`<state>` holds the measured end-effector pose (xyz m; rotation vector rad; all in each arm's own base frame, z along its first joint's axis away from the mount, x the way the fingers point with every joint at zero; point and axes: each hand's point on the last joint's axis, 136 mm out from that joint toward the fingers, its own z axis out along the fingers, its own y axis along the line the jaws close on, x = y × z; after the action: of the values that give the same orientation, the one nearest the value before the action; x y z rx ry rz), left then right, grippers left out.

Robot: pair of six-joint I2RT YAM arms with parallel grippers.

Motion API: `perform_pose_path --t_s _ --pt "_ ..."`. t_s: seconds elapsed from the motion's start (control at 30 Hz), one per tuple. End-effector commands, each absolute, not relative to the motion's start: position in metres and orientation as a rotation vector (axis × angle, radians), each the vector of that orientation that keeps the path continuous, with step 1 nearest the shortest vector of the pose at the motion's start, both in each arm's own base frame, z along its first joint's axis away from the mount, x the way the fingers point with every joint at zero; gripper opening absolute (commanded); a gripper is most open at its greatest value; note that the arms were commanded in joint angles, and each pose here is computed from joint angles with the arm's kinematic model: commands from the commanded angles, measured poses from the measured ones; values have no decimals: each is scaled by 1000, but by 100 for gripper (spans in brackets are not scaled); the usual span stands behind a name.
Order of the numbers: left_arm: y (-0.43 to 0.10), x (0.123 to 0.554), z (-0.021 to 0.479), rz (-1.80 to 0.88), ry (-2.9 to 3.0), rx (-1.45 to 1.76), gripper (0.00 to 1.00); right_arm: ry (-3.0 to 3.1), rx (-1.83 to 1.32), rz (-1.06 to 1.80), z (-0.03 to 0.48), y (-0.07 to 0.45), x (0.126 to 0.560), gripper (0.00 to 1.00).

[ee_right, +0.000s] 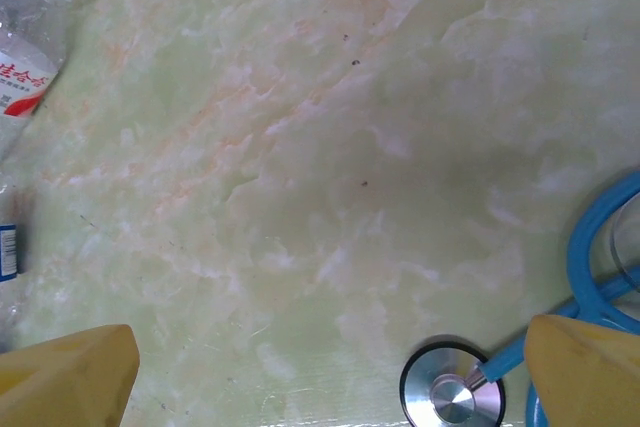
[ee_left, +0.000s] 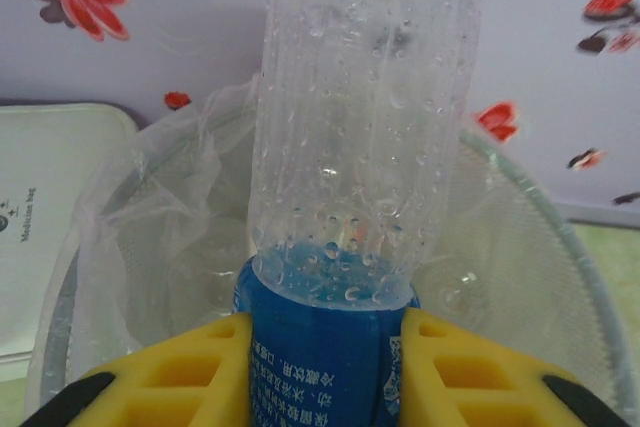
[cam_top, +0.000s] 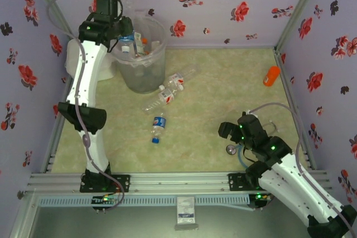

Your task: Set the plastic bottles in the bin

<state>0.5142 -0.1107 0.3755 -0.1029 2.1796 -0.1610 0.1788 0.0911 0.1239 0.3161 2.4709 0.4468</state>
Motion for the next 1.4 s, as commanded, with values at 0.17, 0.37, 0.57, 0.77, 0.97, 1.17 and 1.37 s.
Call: perform_pose_path --t_s 0.17,0.37,0.57,0.77,0.97,1.17,1.37 --pt "-102 516 308 -18 2370 -18 34 2463 323 432 129 90 183 100" --pt "-102 515 265 8 2479 -7 50 2466 323 423 126 89 183 100" --pt "-104 509 267 -18 2484 -1 74 2473 314 408 123 88 183 100" --pt "-105 500 329 -84 2351 -20 92 2478 315 405 118 89 184 100" --pt "-98 491 394 -104 2184 -48 93 2482 313 415 116 92 185 100" --pt "-98 509 370 -44 2213 -28 77 2484 316 432 116 94 186 100" --pt "-112 533 305 -35 2324 53 54 2487 317 428 116 93 184 100"
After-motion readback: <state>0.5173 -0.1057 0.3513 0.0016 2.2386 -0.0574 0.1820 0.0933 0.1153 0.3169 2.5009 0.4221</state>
